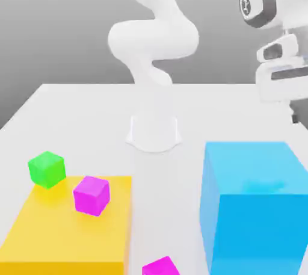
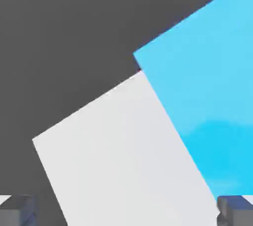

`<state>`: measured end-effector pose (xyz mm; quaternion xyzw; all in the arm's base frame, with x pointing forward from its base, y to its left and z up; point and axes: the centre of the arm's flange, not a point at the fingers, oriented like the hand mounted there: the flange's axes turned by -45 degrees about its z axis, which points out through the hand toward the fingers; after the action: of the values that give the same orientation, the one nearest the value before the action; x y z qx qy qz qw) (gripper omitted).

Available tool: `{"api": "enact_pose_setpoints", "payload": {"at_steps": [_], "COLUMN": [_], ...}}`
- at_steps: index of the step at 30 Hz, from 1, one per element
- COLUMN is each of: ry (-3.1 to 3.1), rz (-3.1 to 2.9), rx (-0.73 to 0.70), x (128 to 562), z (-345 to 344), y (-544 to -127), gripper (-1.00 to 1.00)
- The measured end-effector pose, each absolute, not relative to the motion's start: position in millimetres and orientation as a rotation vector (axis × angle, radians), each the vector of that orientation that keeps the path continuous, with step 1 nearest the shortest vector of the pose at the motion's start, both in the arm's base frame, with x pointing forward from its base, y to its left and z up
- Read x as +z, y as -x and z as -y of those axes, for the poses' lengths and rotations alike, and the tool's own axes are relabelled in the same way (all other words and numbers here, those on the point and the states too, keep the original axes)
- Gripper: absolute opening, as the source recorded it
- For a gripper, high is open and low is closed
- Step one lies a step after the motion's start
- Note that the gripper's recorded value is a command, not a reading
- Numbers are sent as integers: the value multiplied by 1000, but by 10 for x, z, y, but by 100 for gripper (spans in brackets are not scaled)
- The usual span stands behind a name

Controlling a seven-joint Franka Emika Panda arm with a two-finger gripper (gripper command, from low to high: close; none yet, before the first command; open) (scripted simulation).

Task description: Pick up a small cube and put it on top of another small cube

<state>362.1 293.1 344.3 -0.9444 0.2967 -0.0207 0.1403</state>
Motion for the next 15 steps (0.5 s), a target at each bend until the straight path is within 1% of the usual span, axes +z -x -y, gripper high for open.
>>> {"api": "enact_pose_setpoints", "payload": {"at_steps": [1, 5, 10, 15], "ry": [2741, 2857, 3024, 3033], "rz": [-877, -796, -774, -793], "rx": [-37, -59, -9, 1], "x": [3258, 2626, 1995, 1574], "z": [-2962, -2802, -2543, -2503], "y": [-3528, -3175, -2573, -2538], "gripper": [0, 0, 0, 0]}}
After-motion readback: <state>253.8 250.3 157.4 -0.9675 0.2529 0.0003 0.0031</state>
